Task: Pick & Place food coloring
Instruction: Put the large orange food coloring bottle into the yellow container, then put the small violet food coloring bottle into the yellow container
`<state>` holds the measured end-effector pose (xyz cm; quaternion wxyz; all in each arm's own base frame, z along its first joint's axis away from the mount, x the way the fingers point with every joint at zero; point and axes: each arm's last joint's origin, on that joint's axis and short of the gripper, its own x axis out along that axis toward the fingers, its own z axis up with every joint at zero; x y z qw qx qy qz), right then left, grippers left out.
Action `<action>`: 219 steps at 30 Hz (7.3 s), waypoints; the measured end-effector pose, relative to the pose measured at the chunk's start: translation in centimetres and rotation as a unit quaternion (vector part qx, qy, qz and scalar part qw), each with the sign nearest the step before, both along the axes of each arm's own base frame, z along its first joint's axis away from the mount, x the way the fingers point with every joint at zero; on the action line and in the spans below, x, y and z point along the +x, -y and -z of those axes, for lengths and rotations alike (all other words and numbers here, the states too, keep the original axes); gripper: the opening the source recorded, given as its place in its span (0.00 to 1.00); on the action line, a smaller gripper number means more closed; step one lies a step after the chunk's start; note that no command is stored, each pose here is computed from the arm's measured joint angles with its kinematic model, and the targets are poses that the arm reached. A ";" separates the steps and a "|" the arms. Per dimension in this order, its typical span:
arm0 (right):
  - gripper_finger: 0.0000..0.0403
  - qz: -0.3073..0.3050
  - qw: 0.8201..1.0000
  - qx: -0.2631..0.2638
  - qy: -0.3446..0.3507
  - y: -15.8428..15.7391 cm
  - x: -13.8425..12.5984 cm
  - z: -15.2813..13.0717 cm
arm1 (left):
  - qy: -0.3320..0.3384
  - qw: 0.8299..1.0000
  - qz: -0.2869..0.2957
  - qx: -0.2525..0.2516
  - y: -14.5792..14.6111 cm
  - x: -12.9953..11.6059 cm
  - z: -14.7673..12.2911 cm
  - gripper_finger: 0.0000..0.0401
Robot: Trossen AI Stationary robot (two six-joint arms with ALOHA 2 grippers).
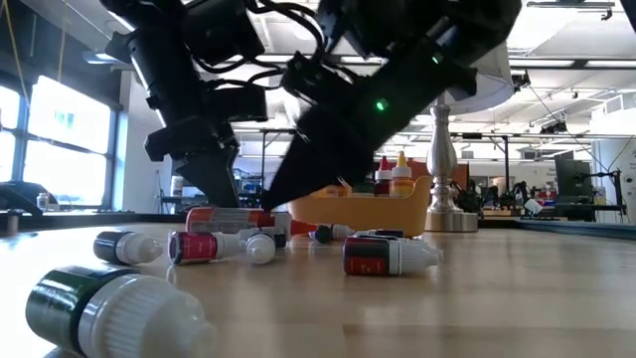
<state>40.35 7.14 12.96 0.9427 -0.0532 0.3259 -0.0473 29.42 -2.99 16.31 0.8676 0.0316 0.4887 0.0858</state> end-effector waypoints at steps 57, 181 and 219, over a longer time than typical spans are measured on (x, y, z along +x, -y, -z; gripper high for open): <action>0.28 -0.050 0.991 0.021 0.121 2.1 -2.7 5.3 | 0.014 1.000 -0.002 0.005 0.0 0.2 -0.2 0.02; 0.34 -0.031 0.998 0.023 0.040 -5.0 -8.2 -2.9 | 0.272 0.954 -0.124 0.034 2.8 -9.9 -6.6 0.02; 0.17 0.103 0.978 -0.110 0.145 0.9 -6.4 -0.2 | 0.387 0.916 -0.095 -0.041 2.6 -11.6 -1.5 0.02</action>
